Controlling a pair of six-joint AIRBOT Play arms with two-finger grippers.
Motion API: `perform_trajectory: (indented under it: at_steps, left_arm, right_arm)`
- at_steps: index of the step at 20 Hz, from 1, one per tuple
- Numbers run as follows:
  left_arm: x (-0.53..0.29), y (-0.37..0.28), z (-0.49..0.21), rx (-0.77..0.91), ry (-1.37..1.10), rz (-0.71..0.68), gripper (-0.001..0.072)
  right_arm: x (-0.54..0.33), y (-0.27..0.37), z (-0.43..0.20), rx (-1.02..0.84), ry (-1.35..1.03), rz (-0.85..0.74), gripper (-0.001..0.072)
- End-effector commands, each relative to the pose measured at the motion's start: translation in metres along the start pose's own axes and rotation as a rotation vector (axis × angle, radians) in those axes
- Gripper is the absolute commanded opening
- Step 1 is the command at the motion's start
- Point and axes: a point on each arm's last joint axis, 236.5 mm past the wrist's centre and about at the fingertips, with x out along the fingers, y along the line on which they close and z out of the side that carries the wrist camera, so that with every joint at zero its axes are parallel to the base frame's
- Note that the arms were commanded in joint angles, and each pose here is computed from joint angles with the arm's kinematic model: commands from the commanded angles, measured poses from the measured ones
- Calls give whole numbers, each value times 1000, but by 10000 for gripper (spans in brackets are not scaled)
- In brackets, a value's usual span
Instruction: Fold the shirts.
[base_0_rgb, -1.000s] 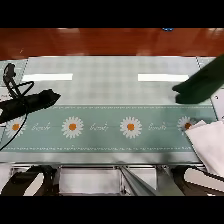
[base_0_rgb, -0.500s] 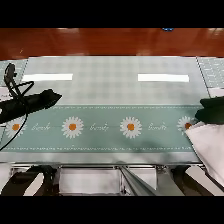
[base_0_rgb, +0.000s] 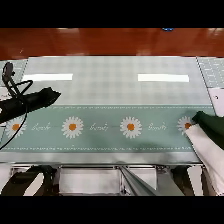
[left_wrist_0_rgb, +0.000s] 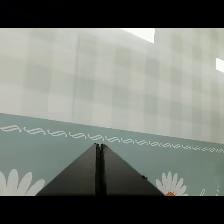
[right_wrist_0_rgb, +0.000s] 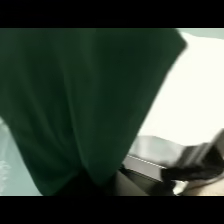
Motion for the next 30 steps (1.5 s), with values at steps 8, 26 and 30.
perform_trajectory:
  at_steps: [8, 26, 30]
  left_arm:
    - [-14, -11, 62, 97, -233, -2, 25]
    - [72, 17, -15, 337, 538, 312, 25]
    - [71, 17, -13, 336, 533, 311, 25]
  right_arm:
    - [-23, 50, 18, 37, -70, 220, 241]
    - [103, 350, -207, -1405, 83, 15, 20]
    - [104, 382, -209, -1322, 14, 142, 20]
